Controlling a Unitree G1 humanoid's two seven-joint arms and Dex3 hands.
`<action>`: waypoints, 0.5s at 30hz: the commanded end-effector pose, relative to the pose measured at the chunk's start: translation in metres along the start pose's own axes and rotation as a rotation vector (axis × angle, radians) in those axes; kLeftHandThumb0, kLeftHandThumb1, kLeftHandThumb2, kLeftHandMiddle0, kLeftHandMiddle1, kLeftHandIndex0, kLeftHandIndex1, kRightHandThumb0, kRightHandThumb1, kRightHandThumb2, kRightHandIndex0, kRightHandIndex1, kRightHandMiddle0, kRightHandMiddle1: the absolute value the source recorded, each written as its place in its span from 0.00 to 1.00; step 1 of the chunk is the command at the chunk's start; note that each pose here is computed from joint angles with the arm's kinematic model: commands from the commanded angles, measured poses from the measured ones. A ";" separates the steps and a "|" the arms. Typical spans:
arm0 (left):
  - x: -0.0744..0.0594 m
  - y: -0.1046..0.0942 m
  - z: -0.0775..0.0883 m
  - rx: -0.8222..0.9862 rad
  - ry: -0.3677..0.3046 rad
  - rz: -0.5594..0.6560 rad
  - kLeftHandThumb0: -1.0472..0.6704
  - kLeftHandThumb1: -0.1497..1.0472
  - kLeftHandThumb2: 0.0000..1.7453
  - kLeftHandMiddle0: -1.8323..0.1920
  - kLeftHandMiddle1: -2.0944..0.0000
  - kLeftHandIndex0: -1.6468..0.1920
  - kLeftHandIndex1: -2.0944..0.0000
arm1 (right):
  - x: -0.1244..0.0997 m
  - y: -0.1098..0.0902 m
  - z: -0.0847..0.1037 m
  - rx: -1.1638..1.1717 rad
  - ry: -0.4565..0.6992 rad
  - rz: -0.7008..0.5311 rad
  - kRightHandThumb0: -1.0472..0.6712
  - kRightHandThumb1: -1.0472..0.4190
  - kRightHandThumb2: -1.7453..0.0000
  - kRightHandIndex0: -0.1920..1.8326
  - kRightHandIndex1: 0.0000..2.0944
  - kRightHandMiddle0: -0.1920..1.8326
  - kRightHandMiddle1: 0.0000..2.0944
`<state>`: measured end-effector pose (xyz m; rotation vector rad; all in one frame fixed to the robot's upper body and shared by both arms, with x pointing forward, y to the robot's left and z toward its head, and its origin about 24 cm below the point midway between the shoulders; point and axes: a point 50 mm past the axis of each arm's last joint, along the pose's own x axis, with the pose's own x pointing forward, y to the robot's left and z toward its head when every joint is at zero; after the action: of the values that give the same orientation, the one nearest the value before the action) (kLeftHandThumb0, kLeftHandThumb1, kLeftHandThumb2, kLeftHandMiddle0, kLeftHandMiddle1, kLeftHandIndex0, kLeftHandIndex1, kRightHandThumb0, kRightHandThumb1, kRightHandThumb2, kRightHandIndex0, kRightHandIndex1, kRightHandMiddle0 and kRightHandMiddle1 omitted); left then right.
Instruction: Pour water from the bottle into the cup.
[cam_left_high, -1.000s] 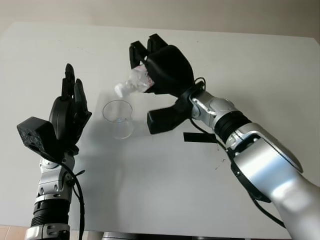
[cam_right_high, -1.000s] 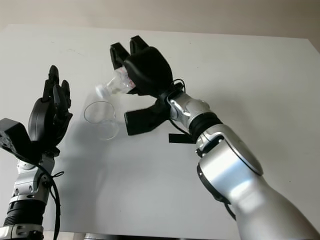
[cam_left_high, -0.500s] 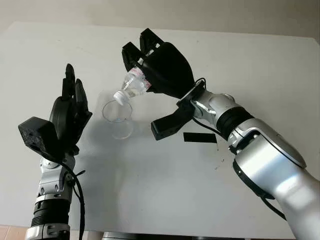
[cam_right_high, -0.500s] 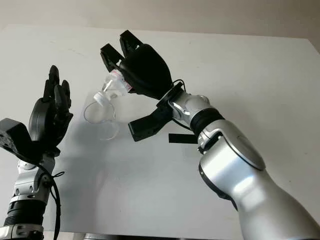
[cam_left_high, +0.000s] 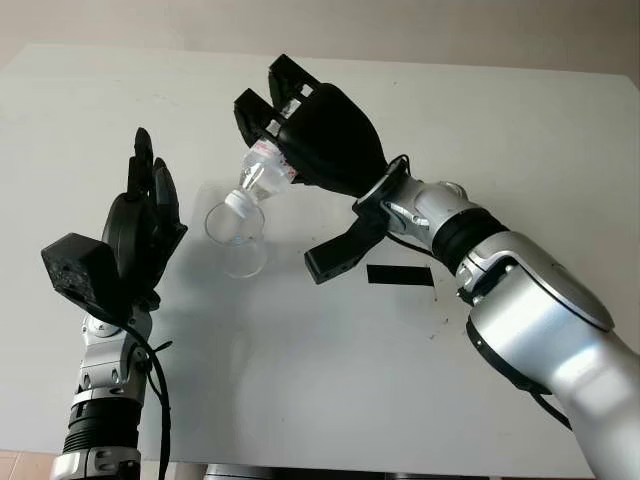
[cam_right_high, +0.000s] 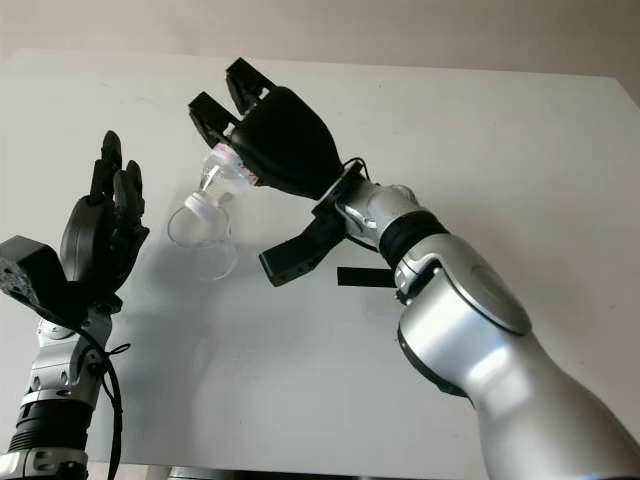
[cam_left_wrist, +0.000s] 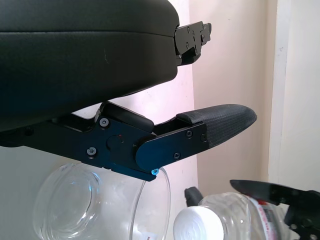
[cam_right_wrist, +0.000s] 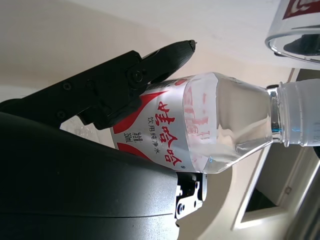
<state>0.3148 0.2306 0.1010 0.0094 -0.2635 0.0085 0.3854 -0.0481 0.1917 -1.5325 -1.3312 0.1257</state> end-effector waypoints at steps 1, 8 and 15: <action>0.000 -0.002 0.002 -0.001 -0.012 0.001 0.16 1.00 0.42 1.00 1.00 1.00 1.00 | 0.006 -0.009 -0.008 -0.045 -0.013 -0.025 0.42 0.02 0.97 0.62 1.00 0.43 1.00; 0.000 -0.003 0.002 -0.006 -0.007 0.005 0.16 1.00 0.42 1.00 1.00 1.00 1.00 | 0.007 -0.009 -0.008 -0.082 -0.039 -0.032 0.41 0.03 0.97 0.63 1.00 0.44 1.00; 0.000 -0.004 0.001 -0.017 0.001 0.001 0.16 1.00 0.42 1.00 1.00 1.00 1.00 | 0.008 -0.014 -0.014 0.129 0.151 -0.096 0.47 0.00 0.94 0.62 1.00 0.45 1.00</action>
<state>0.3152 0.2295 0.0995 0.0000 -0.2501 0.0132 0.3868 -0.0509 0.2002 -1.4132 -1.2706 0.0819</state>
